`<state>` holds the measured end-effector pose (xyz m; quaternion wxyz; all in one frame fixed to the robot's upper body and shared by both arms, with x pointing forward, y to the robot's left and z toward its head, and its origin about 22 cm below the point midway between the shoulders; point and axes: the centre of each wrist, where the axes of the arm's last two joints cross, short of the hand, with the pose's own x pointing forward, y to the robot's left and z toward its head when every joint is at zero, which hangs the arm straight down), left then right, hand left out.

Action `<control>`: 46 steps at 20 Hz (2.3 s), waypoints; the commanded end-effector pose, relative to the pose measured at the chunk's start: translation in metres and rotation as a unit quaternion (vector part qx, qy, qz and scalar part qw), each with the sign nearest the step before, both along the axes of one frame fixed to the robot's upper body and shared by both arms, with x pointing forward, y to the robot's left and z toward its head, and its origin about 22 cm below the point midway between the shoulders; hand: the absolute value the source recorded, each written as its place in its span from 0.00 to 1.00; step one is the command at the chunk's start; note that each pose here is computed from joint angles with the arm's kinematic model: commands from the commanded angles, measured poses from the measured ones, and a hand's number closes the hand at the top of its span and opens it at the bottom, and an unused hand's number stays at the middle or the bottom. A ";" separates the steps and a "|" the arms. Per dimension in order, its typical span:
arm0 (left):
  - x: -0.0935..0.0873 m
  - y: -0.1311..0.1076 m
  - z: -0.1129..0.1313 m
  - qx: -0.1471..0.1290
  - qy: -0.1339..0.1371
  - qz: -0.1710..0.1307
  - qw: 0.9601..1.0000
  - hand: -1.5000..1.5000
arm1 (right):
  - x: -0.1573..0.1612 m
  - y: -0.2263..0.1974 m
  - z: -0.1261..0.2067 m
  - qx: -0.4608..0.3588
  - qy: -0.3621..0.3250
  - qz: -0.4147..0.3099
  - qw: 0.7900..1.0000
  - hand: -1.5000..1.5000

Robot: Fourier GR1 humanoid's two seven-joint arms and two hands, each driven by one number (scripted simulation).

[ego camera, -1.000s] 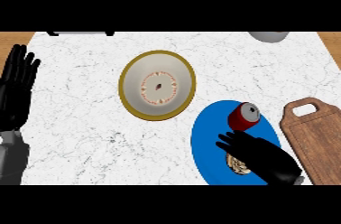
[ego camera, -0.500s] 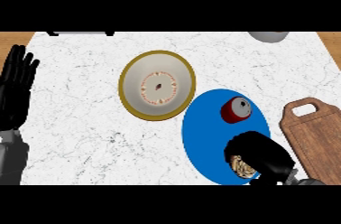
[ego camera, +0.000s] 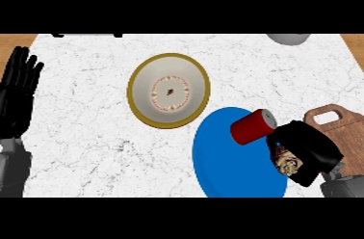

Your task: Pick the cupcake from the plate and place it in the bowl

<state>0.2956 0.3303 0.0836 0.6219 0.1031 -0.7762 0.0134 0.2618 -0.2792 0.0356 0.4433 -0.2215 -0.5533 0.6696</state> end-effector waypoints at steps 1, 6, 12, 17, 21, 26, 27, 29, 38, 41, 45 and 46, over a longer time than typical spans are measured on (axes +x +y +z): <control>-0.001 0.000 -0.001 0.003 -0.007 -0.011 1.000 0.50 | 0.029 -0.087 0.024 -0.026 -0.008 -0.162 0.986 1.00; 0.005 -0.012 0.013 -0.002 -0.001 -0.023 1.000 0.50 | 0.061 -0.148 0.062 -0.027 -0.039 -0.255 0.966 1.00; 0.010 -0.010 0.013 -0.003 -0.006 -0.008 1.000 0.50 | 0.089 -0.162 0.098 0.001 -0.119 -0.251 0.961 1.00; -0.001 -0.006 0.003 -0.003 0.000 -0.004 1.000 0.50 | 0.089 -0.155 0.144 0.100 -0.148 -0.173 0.969 1.00; 0.000 0.003 -0.002 0.000 0.005 0.005 1.000 0.50 | 0.092 -0.139 0.190 0.159 -0.166 -0.125 0.965 1.00; -0.001 -0.001 0.001 0.004 0.001 0.004 1.000 0.50 | 0.102 -0.082 0.199 0.252 -0.133 -0.084 0.955 1.00; 0.007 0.003 0.003 0.003 0.003 0.008 1.000 0.50 | 0.108 -0.083 0.217 0.258 -0.126 -0.084 0.954 1.00; -0.002 -0.001 0.004 -0.002 0.005 0.003 1.000 0.50 | 0.107 -0.056 0.215 0.266 -0.109 -0.076 0.955 1.00; -0.011 0.001 -0.004 -0.002 0.002 0.001 1.000 0.50 | 0.110 0.042 0.262 0.271 -0.066 -0.062 0.958 1.00; -0.004 0.013 -0.006 0.005 0.003 -0.001 1.000 0.50 | 0.119 0.090 0.254 0.248 -0.049 -0.052 0.966 1.00; -0.008 -0.007 -0.006 0.002 -0.002 -0.004 1.000 0.50 | 0.113 0.136 0.242 0.225 -0.025 -0.050 0.973 1.00; -0.008 -0.003 0.003 0.009 0.006 -0.013 1.000 0.50 | 0.117 0.152 0.230 0.229 -0.014 -0.049 0.972 1.00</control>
